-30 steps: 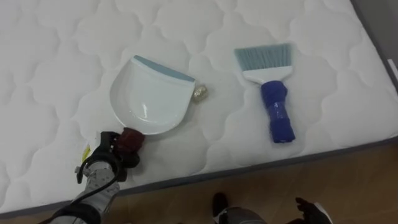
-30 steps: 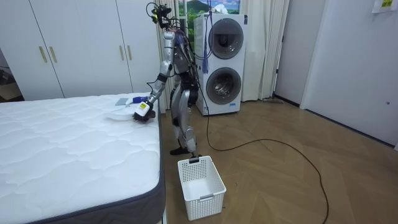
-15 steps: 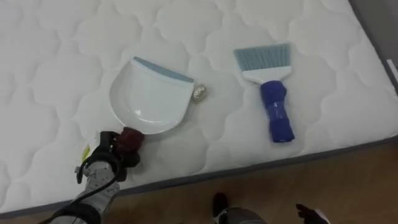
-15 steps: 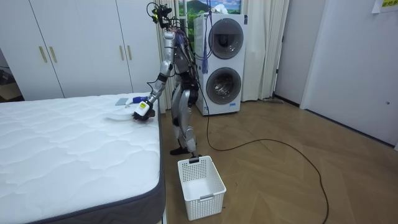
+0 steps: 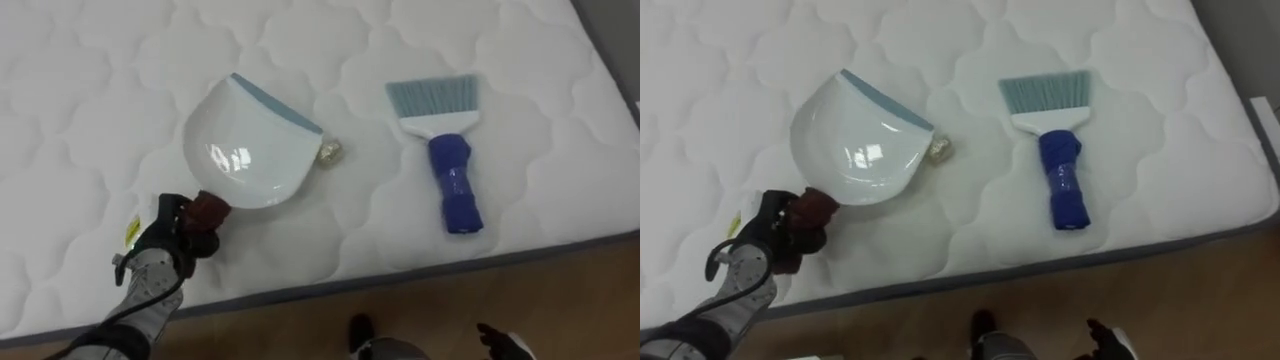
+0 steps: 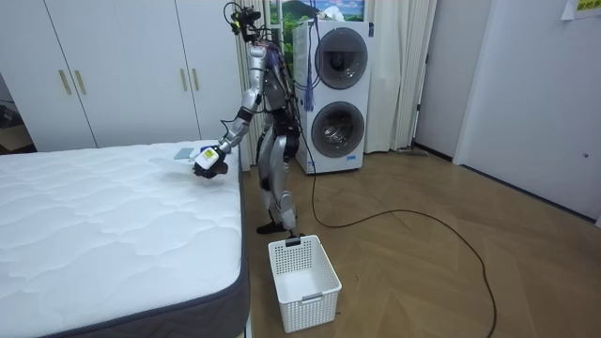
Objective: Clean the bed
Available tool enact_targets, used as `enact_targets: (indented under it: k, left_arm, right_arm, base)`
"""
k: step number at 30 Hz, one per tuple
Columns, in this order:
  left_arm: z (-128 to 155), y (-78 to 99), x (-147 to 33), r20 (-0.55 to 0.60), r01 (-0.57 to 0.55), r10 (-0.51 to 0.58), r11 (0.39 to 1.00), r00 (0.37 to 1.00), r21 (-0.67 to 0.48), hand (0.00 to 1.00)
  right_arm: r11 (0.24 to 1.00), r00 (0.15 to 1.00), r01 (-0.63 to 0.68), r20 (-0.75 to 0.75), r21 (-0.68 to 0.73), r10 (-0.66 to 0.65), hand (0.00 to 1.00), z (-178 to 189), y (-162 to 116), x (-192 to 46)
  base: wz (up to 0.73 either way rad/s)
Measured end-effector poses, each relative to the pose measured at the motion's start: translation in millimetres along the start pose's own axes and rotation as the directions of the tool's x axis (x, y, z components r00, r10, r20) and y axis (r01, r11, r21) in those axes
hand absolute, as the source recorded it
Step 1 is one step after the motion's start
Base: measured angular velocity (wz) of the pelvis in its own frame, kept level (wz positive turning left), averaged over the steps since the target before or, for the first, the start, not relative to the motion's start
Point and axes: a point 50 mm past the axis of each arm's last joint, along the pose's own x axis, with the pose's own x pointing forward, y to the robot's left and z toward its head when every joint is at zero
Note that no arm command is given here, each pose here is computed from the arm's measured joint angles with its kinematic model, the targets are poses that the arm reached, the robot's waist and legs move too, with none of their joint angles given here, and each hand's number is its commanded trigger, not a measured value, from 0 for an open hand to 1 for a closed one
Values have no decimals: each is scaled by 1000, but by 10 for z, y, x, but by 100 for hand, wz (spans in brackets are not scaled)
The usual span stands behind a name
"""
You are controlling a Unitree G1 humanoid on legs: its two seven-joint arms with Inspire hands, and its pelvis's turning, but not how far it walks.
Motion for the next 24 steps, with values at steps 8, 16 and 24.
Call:
enact_targets:
  k: [8, 16, 24]
  left_arm:
    - [-7, 67, 14, 19, -21, 21, 1000, 1000, 19, 100]
    - [-53, 36, -34, 48, -7, 7, 1000, 999, -4, 100]
    - [-258, 158, -92, 31, -22, 21, 1000, 999, 19, 100]
  right_arm:
    - [1000, 1000, 12, -17, -2, -12, 0, -53, -44, -7]
    - [987, 998, 58, -19, 148, -56, 0, -31, -136, 1]
    - [942, 985, 159, 11, 295, -170, 0, 124, -404, 27]
  base:
    - [0]
    - [-4]
    - [0]
